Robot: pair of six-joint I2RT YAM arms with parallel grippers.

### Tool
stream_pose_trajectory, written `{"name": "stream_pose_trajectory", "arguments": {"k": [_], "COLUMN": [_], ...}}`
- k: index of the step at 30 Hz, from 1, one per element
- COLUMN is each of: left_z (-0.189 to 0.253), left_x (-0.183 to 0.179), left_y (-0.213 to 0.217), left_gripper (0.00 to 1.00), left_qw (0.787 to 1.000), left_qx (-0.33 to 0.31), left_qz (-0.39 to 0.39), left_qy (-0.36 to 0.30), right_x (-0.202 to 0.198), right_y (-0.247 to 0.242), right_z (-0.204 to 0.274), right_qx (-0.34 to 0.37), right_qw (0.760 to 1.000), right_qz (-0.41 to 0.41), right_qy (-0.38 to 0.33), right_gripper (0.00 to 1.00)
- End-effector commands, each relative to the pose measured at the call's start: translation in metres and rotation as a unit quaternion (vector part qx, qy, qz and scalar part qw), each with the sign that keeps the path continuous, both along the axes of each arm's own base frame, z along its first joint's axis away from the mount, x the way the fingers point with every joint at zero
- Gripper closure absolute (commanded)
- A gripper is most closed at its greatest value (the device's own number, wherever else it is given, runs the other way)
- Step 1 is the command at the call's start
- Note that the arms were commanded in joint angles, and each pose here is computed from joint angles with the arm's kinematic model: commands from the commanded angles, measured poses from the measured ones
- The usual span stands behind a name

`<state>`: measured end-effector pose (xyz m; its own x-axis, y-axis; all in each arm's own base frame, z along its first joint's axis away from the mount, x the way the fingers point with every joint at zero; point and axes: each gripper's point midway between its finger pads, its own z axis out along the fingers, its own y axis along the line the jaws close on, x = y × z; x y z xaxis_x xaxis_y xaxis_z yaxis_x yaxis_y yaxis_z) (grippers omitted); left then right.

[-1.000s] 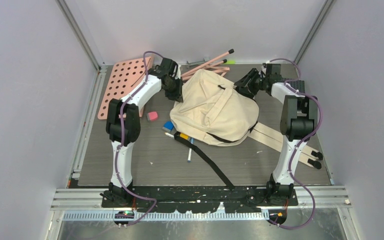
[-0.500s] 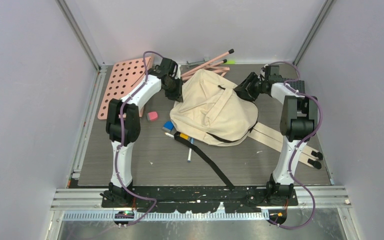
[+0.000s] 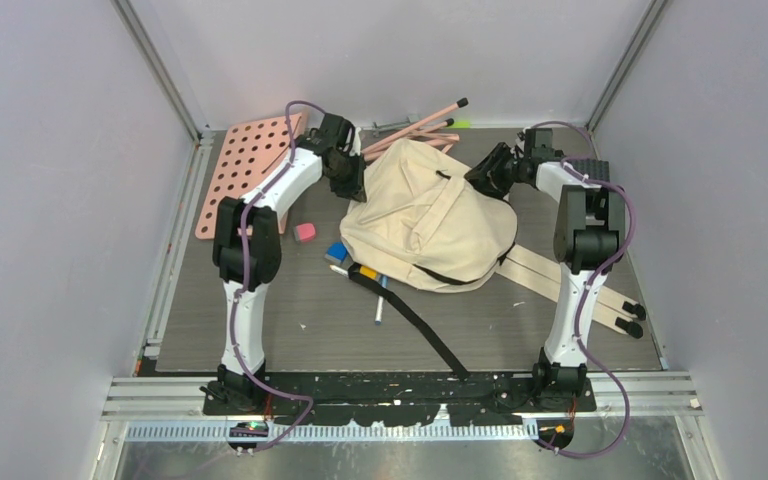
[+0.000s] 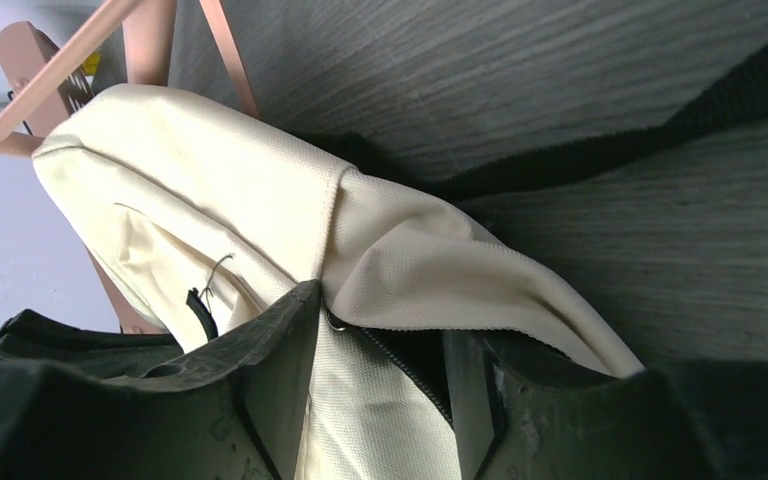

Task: Pack the student bag
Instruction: Zip the student bag at the center of the board.

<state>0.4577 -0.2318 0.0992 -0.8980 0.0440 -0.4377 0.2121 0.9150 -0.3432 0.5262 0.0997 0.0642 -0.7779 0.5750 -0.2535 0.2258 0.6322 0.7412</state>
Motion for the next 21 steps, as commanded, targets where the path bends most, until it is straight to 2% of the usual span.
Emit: {"name": "stream_pose_trajectory", "arguments": {"k": [1, 8, 21], "left_z": [0.019, 0.017, 0.017], "left_x": [0.017, 0.018, 0.019], "left_y": [-0.008, -0.007, -0.007], "left_gripper": [0.82, 0.82, 0.83], "left_qw": [0.999, 0.999, 0.999], "left_qx": [-0.025, -0.025, -0.028], "left_qz": [-0.003, 0.002, 0.006], "left_qy": [-0.033, -0.029, -0.028], "right_x": [0.028, 0.036, 0.038], "right_y": [0.010, 0.007, 0.001], "right_z": [0.033, 0.040, 0.049], "right_qx": [0.019, 0.017, 0.009], "right_qw": [0.998, 0.997, 0.995], "right_qz": [0.006, -0.011, -0.036], "right_qy": [-0.063, -0.080, -0.089], "right_gripper": [0.50, 0.64, 0.66]}}
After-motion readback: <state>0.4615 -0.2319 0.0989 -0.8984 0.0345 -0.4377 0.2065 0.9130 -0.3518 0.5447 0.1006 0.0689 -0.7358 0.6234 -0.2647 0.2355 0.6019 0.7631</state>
